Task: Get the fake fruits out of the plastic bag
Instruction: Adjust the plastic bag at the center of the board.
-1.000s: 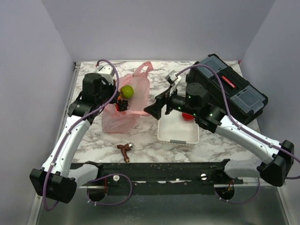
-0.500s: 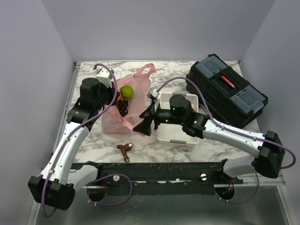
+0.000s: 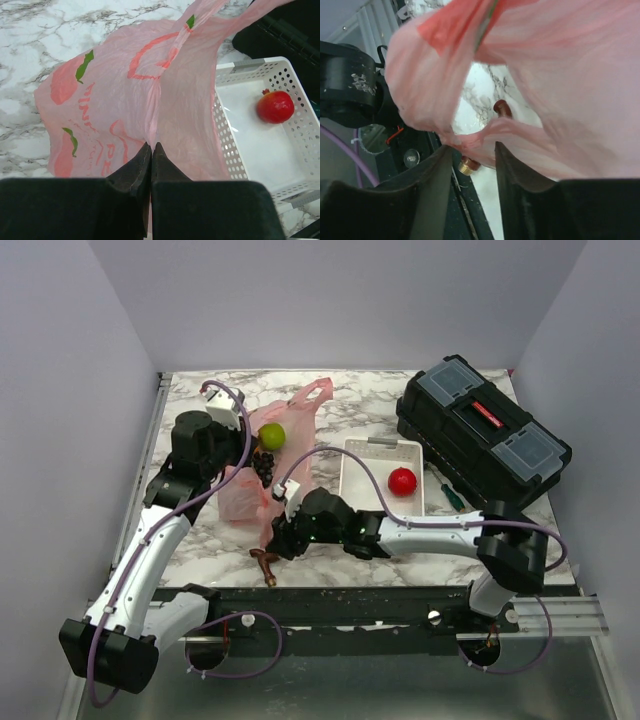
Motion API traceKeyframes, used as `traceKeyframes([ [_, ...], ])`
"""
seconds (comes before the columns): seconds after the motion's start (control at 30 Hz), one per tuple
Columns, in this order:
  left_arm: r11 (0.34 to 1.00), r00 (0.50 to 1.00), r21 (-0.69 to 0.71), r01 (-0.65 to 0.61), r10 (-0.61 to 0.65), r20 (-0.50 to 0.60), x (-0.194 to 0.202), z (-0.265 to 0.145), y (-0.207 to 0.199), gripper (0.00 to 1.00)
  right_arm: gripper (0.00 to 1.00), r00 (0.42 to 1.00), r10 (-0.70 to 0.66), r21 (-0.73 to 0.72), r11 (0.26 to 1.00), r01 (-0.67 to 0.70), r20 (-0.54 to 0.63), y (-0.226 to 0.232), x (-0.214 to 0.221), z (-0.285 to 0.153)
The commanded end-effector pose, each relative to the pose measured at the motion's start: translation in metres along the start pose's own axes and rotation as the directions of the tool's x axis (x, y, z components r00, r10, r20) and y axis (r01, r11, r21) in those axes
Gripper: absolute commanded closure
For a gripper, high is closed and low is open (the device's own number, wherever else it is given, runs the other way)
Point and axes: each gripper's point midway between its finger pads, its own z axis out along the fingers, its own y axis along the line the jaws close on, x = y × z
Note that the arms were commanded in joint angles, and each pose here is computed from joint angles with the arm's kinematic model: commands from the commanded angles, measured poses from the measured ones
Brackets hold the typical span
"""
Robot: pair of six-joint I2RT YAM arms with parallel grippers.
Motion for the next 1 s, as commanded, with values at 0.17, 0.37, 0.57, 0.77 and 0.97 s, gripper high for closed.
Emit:
traceKeyframes([
  [0.17, 0.99, 0.995, 0.114, -0.081, 0.074, 0.066, -0.007, -0.006, -0.03, 1.0, 0.81, 0.998, -0.01, -0.063, 0.998, 0.006, -0.061, 0.033, 0.036, 0.041],
  [0.37, 0.981, 0.985, 0.14, -0.137, 0.119, 0.126, -0.007, -0.011, -0.036, 1.0, 0.86, 0.997, 0.016, -0.08, 0.997, -0.022, -0.078, 0.056, 0.066, 0.056],
  [0.57, 0.972, 0.977, 0.146, -0.182, 0.162, 0.139, -0.002, -0.012, -0.04, 1.0, 0.8, 0.999, 0.017, -0.041, 0.999, -0.019, -0.036, 0.055, 0.064, 0.044],
  [0.77, 0.969, 0.975, 0.146, -0.198, 0.179, 0.132, -0.001, -0.011, -0.042, 1.0, 0.35, 0.998, -0.017, 0.012, 1.0, 0.017, 0.056, 0.047, 0.036, -0.007],
  [0.97, 0.966, 0.964, 0.133, -0.223, 0.199, 0.175, -0.009, -0.019, -0.044, 1.0, 0.25, 0.994, -0.011, 0.045, 0.999, 0.006, 0.11, 0.043, 0.018, -0.056],
])
